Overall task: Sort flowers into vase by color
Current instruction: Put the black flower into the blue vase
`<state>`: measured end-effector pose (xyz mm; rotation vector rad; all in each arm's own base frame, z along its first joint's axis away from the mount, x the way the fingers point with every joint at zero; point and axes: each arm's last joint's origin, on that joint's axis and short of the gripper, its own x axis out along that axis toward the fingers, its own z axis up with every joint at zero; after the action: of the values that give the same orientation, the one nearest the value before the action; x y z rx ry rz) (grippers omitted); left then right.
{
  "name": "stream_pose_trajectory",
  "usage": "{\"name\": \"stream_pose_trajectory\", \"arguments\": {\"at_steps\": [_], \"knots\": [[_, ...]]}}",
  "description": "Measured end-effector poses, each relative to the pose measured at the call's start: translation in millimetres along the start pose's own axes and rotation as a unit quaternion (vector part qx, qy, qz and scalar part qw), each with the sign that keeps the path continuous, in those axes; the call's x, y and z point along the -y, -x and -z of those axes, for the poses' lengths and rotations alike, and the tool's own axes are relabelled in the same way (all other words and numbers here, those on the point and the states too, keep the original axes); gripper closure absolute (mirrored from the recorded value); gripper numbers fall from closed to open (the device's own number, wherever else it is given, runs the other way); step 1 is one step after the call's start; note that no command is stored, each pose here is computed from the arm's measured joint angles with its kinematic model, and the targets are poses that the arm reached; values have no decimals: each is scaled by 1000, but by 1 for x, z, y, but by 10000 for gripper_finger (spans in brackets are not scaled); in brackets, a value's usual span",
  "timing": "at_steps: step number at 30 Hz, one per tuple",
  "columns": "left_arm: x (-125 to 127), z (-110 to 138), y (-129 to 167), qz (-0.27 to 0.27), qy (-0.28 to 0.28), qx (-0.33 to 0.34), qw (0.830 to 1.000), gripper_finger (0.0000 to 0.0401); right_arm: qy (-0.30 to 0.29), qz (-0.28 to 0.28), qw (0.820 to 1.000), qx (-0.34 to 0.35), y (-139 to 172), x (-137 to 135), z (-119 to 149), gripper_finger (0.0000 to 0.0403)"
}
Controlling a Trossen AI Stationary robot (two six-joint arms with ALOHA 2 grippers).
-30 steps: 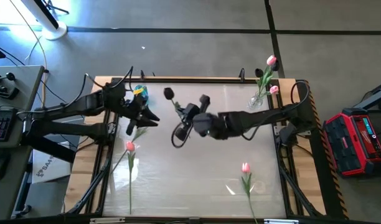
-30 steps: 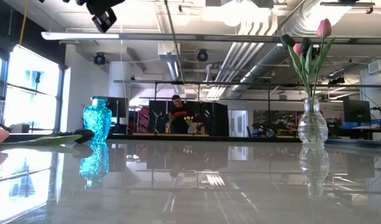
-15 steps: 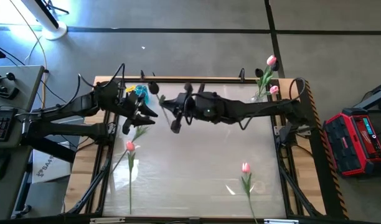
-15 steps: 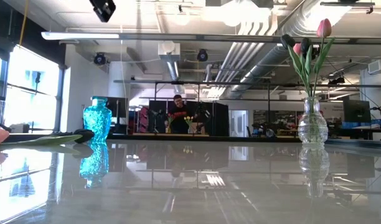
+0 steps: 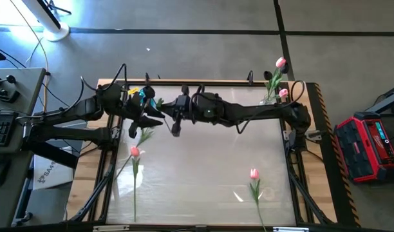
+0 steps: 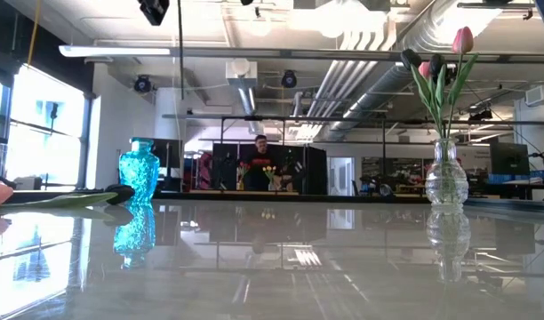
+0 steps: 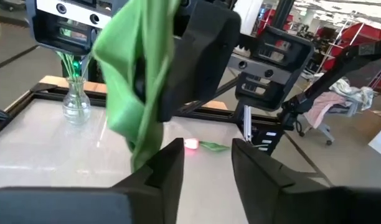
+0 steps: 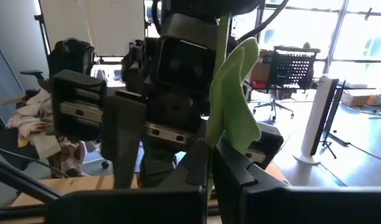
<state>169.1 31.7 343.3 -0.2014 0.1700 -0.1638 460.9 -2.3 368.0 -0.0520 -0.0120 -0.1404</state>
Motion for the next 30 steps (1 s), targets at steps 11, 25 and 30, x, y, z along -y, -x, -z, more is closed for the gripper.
{"name": "stream_pose_trajectory", "arguments": {"at_steps": [11,25,30], "knots": [[-3,8,0,-44,32,-34,998,301,17,-6,999,29,2,-4,-7,402],[13,-3,34,-58,15,38,998,256,27,22,999,8,2,-5,-4,402],[13,-1,39,-93,-13,30,995,256,23,-12,999,33,3,-7,-9,402]]}}
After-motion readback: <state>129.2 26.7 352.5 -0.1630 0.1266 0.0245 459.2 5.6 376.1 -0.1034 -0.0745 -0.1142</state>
